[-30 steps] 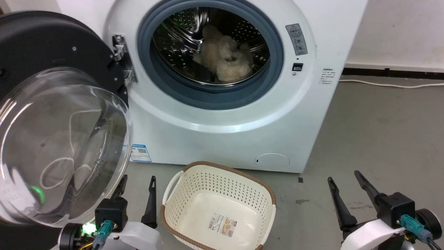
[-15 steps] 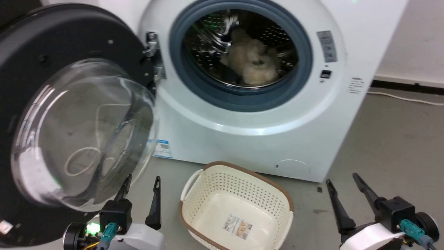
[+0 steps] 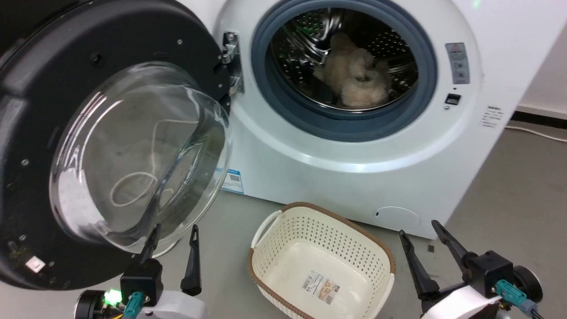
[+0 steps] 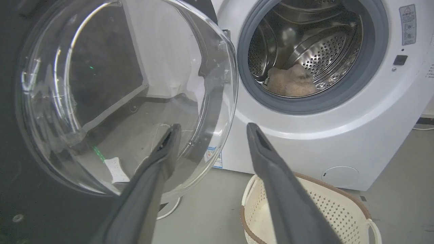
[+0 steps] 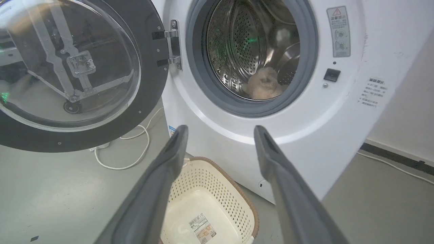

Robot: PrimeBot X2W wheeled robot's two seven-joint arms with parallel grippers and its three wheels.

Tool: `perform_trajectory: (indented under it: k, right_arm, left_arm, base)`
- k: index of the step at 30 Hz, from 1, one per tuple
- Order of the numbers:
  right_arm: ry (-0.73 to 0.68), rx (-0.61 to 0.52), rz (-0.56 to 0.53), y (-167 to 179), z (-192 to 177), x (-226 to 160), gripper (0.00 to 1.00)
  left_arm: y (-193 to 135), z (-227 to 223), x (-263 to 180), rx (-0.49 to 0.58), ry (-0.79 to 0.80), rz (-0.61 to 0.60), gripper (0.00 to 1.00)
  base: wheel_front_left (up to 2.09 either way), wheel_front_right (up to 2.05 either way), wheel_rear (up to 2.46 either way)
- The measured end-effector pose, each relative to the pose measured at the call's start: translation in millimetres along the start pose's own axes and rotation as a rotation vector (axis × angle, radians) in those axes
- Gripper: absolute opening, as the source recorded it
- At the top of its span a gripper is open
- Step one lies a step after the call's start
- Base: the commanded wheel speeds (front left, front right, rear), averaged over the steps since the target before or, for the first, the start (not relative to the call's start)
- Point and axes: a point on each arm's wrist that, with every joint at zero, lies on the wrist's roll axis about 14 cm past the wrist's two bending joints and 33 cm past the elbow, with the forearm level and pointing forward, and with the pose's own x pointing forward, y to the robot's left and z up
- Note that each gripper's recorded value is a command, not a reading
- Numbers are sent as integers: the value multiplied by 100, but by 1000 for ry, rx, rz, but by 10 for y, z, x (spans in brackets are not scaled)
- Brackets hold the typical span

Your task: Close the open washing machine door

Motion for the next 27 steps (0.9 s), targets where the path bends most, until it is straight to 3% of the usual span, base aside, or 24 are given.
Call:
perform_trajectory:
  k: [27]
  right_arm:
    - [-26,39,178,511,-27,224,100]
  left_arm:
    - [388,79,-270,8,-53,144,100]
  base:
    - [-1,-1,-1]
